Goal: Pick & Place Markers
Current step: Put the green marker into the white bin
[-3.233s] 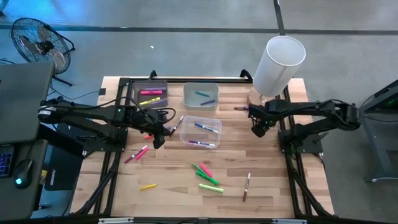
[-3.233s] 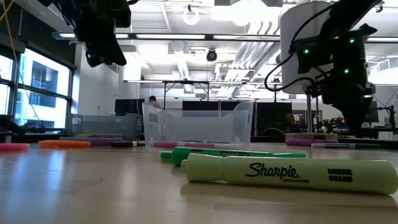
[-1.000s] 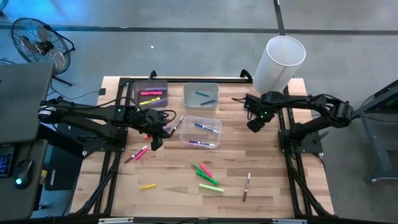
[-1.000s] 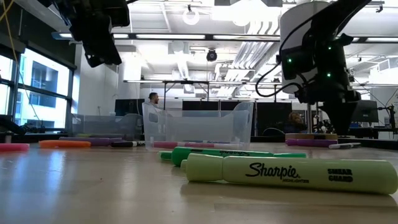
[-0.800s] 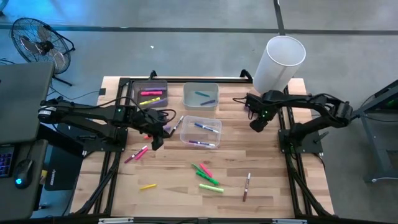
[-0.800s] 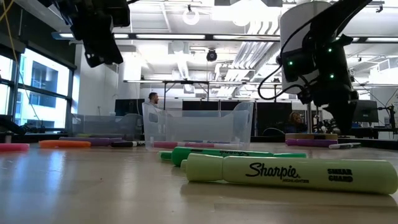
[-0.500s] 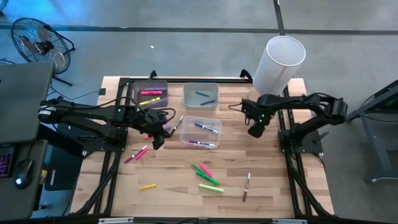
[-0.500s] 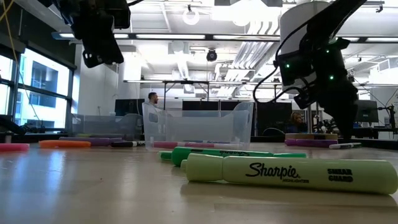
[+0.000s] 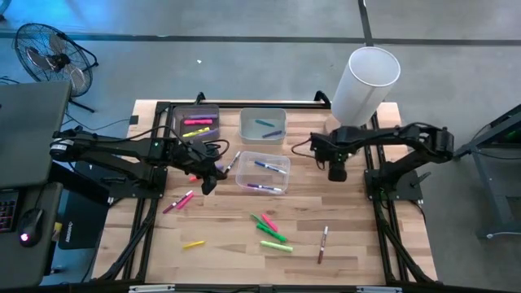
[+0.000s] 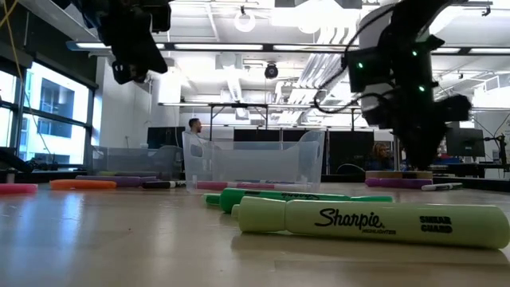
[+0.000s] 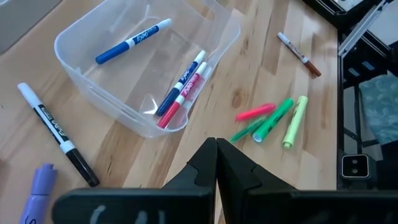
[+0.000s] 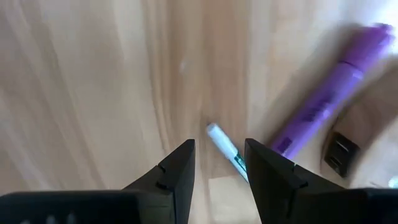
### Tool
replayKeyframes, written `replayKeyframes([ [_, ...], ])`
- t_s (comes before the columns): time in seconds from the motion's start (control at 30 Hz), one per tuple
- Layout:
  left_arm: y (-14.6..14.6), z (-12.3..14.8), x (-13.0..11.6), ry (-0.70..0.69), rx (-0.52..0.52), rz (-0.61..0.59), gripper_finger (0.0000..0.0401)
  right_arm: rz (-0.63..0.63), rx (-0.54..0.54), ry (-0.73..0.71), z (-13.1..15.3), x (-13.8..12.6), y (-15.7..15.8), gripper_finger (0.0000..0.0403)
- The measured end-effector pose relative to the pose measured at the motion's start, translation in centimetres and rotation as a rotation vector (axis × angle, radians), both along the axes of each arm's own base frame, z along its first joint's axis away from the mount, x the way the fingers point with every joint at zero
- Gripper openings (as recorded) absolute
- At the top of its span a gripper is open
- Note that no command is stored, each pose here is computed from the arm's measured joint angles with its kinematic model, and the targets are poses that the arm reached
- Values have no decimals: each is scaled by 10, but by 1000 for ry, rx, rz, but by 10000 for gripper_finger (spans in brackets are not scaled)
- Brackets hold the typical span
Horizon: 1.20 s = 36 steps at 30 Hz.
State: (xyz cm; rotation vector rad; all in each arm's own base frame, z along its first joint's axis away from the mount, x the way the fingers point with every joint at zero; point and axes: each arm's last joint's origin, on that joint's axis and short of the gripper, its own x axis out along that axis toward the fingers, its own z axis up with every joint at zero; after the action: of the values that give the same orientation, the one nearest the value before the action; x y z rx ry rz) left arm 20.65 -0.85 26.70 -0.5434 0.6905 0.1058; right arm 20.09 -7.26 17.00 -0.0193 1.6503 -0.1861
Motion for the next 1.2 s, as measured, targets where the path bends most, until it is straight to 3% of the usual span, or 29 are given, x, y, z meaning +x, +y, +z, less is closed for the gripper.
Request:
replayKeyframes([
  [0.13,0,0,0,-2,-1,0,0,149,25,42,-17,-10,3,128],
  [0.5,0,0,0,-4,-3,1,0,310,-15,70,-32,-17,4,128],
  [0.77,0,0,0,-4,-7,5,0,461,48,44,-44,-24,8,123],
  [1.07,0,-2,2,6,-4,1,0,358,67,33,-47,-27,10,17],
  [1.2,0,-1,1,3,3,-8,0,267,64,27,-38,-20,11,22],
])
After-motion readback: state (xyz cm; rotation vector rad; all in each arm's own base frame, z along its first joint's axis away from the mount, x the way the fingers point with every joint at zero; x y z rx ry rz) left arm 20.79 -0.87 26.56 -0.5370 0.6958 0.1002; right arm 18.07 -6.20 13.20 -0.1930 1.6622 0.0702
